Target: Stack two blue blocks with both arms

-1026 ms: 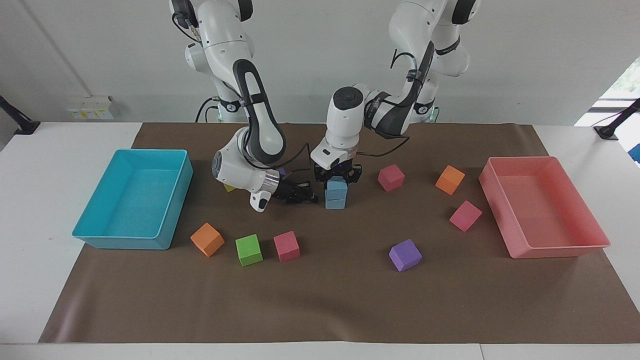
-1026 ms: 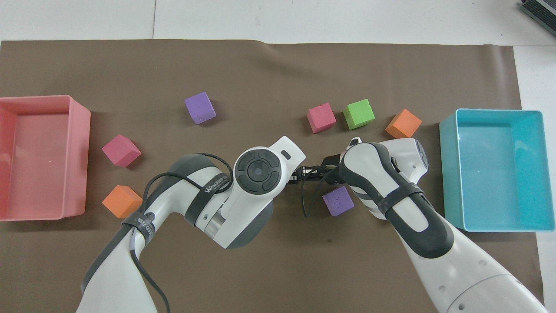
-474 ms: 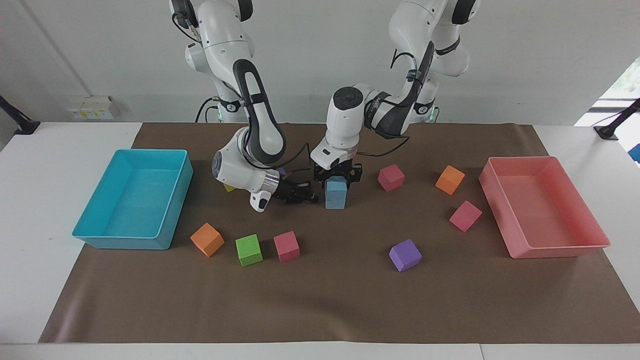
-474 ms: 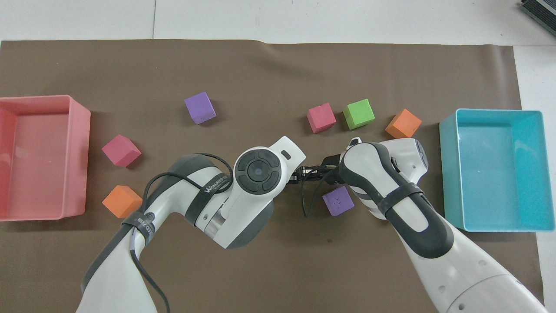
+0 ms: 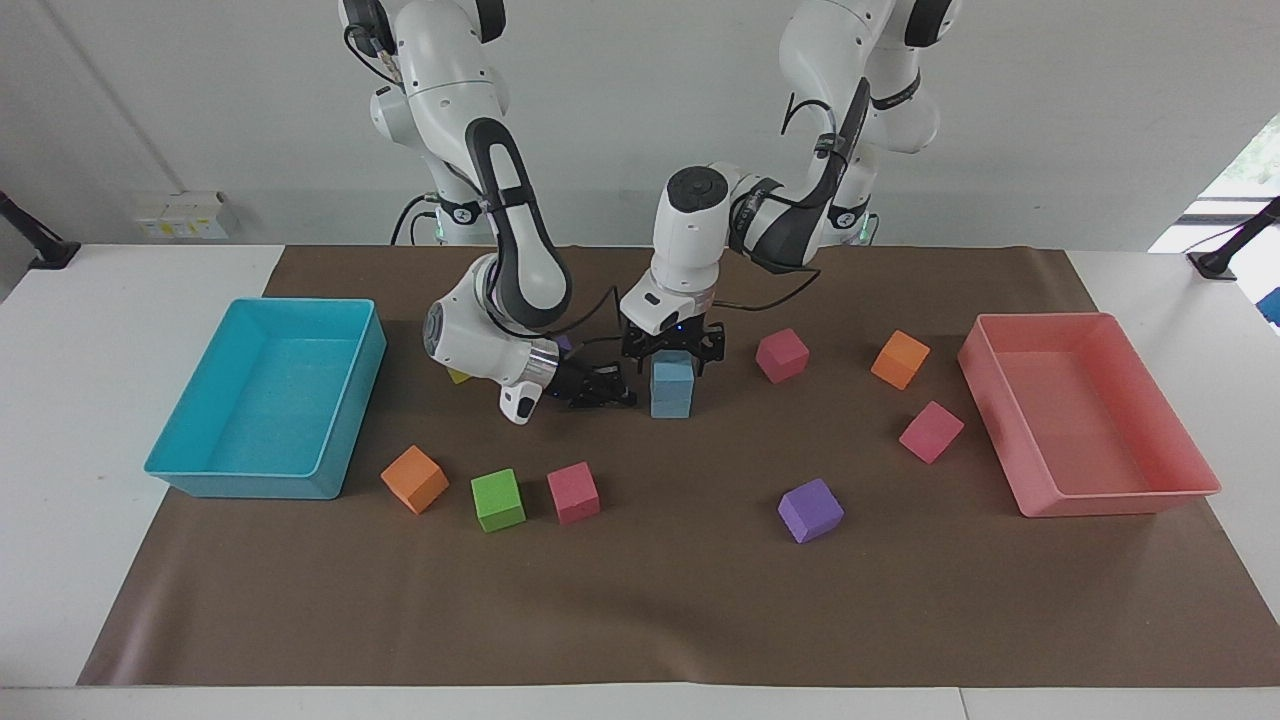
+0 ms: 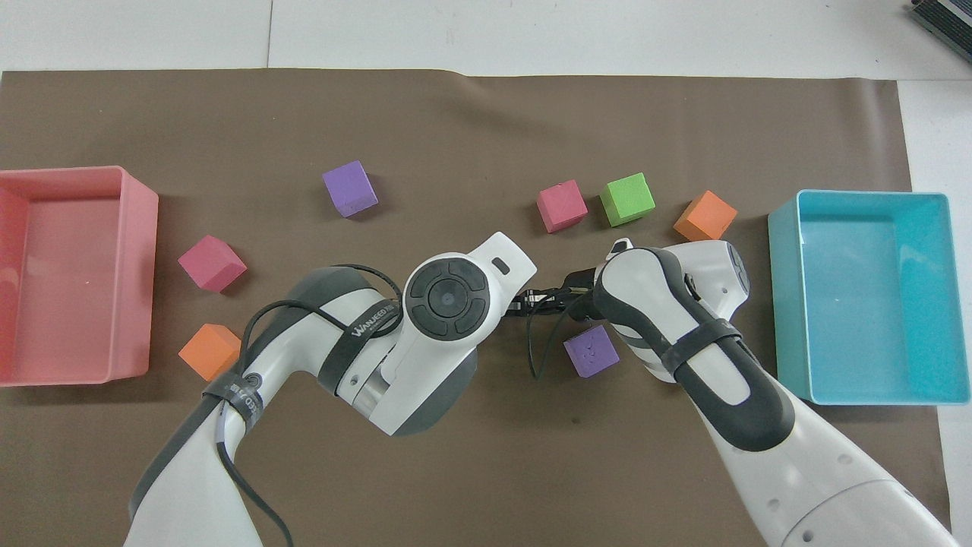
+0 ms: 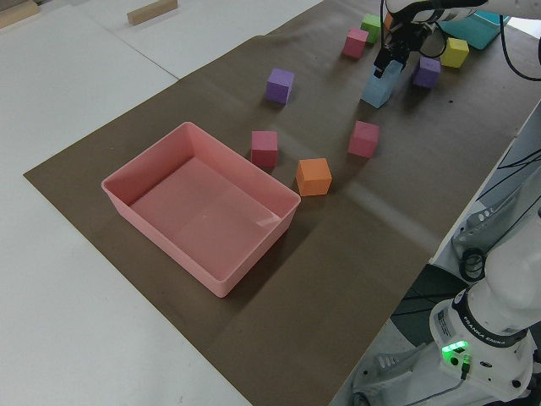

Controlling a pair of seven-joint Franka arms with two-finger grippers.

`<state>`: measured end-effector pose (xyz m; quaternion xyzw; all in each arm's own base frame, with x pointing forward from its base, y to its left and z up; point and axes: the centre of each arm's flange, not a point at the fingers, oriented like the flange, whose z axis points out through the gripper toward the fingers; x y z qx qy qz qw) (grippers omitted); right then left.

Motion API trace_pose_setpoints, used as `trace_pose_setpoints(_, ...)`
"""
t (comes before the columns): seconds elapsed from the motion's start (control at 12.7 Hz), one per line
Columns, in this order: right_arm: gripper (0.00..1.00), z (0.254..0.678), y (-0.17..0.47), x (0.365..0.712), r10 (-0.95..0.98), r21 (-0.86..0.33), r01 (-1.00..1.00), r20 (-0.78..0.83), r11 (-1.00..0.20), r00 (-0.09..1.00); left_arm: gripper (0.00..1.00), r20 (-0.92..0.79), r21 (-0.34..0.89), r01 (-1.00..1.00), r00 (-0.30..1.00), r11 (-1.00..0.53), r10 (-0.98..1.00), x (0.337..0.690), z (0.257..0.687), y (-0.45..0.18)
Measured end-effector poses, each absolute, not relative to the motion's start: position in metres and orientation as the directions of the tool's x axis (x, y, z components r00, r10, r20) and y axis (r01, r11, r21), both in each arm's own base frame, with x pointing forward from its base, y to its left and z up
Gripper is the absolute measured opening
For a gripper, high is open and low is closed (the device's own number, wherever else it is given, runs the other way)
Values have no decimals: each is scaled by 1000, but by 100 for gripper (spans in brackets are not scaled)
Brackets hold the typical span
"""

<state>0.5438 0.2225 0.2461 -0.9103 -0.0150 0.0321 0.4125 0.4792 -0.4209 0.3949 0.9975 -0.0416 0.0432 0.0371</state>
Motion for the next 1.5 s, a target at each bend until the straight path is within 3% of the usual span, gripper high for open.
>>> trace_pose_setpoints(0.39, 1, 281, 205, 556, 121, -704, 116, 43, -700, 992, 100, 65, 21, -73, 995, -997, -71, 484, 498, -336)
trace_pose_setpoints(0.71, 44, 335, 175, 572, 150, -581, 164, 72, -797, 986, 100, 24, -15, -159, 987, -987, -159, 492, 538, -225)
trace_pose_setpoints(0.95, 81, 394, 159, 579, 153, -435, 145, 18, -889, 988, 100, 2, -19, -196, 981, -980, -196, 502, 560, -152)
trace_pose_setpoints(1.11, 100, 426, 137, 589, 147, -317, 141, 7, -938, 989, 100, 13, 5, -214, 977, -977, -214, 511, 590, -112)
trace_pose_setpoints(1.34, 100, 455, 97, 601, 174, -137, 171, -14, -976, 985, 100, 26, 16, -197, 980, -980, -196, 516, 643, -75)
trace_pose_setpoints(1.5, 100, 482, 72, 604, 175, -60, 173, -25, -983, 984, 100, -1, 20, -189, 982, -982, -189, 524, 657, -71)
